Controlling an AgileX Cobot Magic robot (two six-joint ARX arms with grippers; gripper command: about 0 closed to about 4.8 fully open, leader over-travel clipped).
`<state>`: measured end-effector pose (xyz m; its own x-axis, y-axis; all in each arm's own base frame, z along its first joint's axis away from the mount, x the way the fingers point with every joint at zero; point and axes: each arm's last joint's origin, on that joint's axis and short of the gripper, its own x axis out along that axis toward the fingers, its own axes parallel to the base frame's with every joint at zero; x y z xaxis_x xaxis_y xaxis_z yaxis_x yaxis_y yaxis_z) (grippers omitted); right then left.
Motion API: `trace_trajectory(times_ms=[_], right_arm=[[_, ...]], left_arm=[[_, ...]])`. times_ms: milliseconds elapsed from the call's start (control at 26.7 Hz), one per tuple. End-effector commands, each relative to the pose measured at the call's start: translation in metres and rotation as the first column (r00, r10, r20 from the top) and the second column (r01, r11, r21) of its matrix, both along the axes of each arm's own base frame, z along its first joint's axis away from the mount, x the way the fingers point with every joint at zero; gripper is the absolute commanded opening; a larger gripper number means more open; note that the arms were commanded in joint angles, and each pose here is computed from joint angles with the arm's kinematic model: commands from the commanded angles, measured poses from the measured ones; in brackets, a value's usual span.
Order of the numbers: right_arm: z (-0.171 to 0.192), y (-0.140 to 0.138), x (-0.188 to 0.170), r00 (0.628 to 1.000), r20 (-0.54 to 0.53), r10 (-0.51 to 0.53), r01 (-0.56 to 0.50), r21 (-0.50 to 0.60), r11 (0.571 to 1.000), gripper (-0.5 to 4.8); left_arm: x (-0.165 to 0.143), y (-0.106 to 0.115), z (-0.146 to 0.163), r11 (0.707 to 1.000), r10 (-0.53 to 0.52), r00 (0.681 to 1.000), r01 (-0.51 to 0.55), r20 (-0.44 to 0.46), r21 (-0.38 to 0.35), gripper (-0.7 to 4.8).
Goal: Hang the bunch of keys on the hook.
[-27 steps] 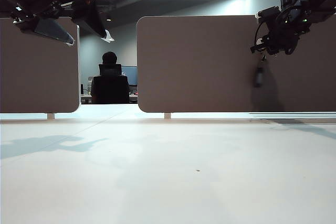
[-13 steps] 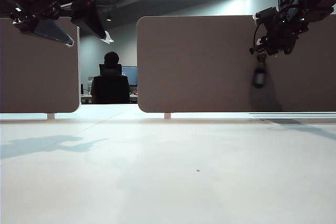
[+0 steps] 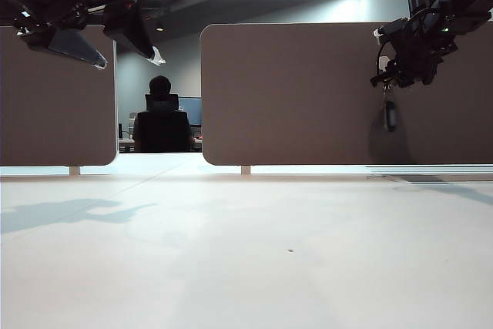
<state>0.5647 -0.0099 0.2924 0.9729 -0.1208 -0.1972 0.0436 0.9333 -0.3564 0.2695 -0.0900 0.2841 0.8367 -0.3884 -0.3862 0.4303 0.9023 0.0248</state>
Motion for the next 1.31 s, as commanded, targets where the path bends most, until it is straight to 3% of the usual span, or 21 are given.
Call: trace_trajectory(times_ms=[37, 300, 337, 412, 487, 674, 749, 786, 824, 861, 899, 936, 973, 1011, 1123, 1310], right_arm=[[0.006, -0.003, -0.002, 1.000, 0.013, -0.012, 0.012, -0.004, 1.000, -0.06], [0.007, -0.005, -0.002, 1.000, 0.019, -0.012, 0.012, -0.003, 1.000, -0.03], [0.007, -0.005, -0.002, 1.000, 0.020, -0.012, 0.012, -0.003, 1.000, 0.30], [0.007, -0.004, -0.002, 1.000, 0.020, -0.011, 0.011, -0.003, 1.000, 1.77], [0.007, -0.004, -0.002, 1.000, 0.019, -0.012, 0.012, -0.003, 1.000, 2.66], [0.008, -0.005, -0.003, 0.999, 0.015, -0.030, 0.030, -0.006, 1.000, 2.74], [0.014, -0.004, -0.007, 0.998, -0.013, -0.063, 0.063, -0.009, 0.998, 2.71], [0.018, -0.004, -0.011, 0.996, -0.031, -0.080, 0.080, -0.014, 0.997, 2.39], [0.022, -0.004, -0.014, 0.994, -0.048, -0.094, 0.094, -0.017, 0.995, 1.57], [0.028, -0.003, -0.019, 0.992, -0.073, -0.102, 0.101, -0.019, 0.995, -0.11], [0.035, -0.003, -0.025, 0.990, -0.093, -0.103, 0.103, -0.001, 0.995, 0.04], [0.046, -0.003, -0.036, 0.987, -0.134, -0.083, 0.093, 0.075, 0.993, -0.09], [0.050, -0.002, -0.041, 0.986, -0.156, -0.063, 0.080, 0.104, 0.991, -0.09], [0.057, 0.000, -0.049, 0.981, -0.190, -0.025, 0.056, 0.156, 0.986, -0.09], [0.072, 0.019, -0.066, 0.983, -0.184, 0.014, 0.019, 0.180, 0.983, -0.09], [0.097, 0.051, -0.121, 0.983, -0.147, 0.108, -0.076, 0.205, 0.976, -0.09]], left_arm=[[0.000, 0.000, 0.002, 1.000, 0.003, 1.000, -0.003, 0.012, 0.002, 4.79], [0.000, 0.000, 0.002, 1.000, 0.003, 1.000, -0.003, 0.012, 0.002, 4.79], [0.000, 0.000, 0.002, 1.000, 0.003, 1.000, -0.003, 0.012, 0.002, 4.79], [0.000, 0.000, 0.002, 1.000, 0.003, 1.000, -0.003, 0.012, 0.002, 4.79], [0.000, 0.000, 0.002, 1.000, 0.003, 1.000, -0.003, 0.012, 0.002, 4.79], [0.000, 0.000, 0.002, 1.000, 0.003, 1.000, -0.003, 0.012, 0.002, 4.79], [0.000, 0.000, 0.002, 1.000, 0.003, 1.000, -0.003, 0.014, 0.002, 4.79], [0.000, 0.000, 0.002, 1.000, 0.003, 1.000, -0.003, 0.015, 0.001, 4.79], [0.000, 0.000, 0.003, 1.000, 0.003, 1.000, -0.003, 0.017, 0.000, 4.79], [-0.001, 0.000, 0.004, 1.000, 0.003, 1.000, -0.003, 0.020, -0.001, 4.79], [-0.002, 0.001, 0.005, 1.000, 0.002, 1.000, -0.002, 0.024, -0.003, 3.98], [-0.006, 0.002, 0.010, 1.000, -0.004, 0.999, 0.005, 0.037, -0.011, 1.14], [-0.008, 0.002, 0.014, 1.000, -0.003, 0.999, 0.004, 0.051, -0.017, -0.26], [-0.012, 0.004, 0.021, 0.999, -0.003, 0.997, 0.006, 0.080, -0.032, -0.05], [-0.028, 0.008, 0.035, 0.999, -0.012, 0.995, 0.017, 0.102, -0.047, -0.06], [-0.085, 0.028, 0.070, 0.989, 0.065, 0.986, -0.044, 0.150, -0.139, -0.06]])
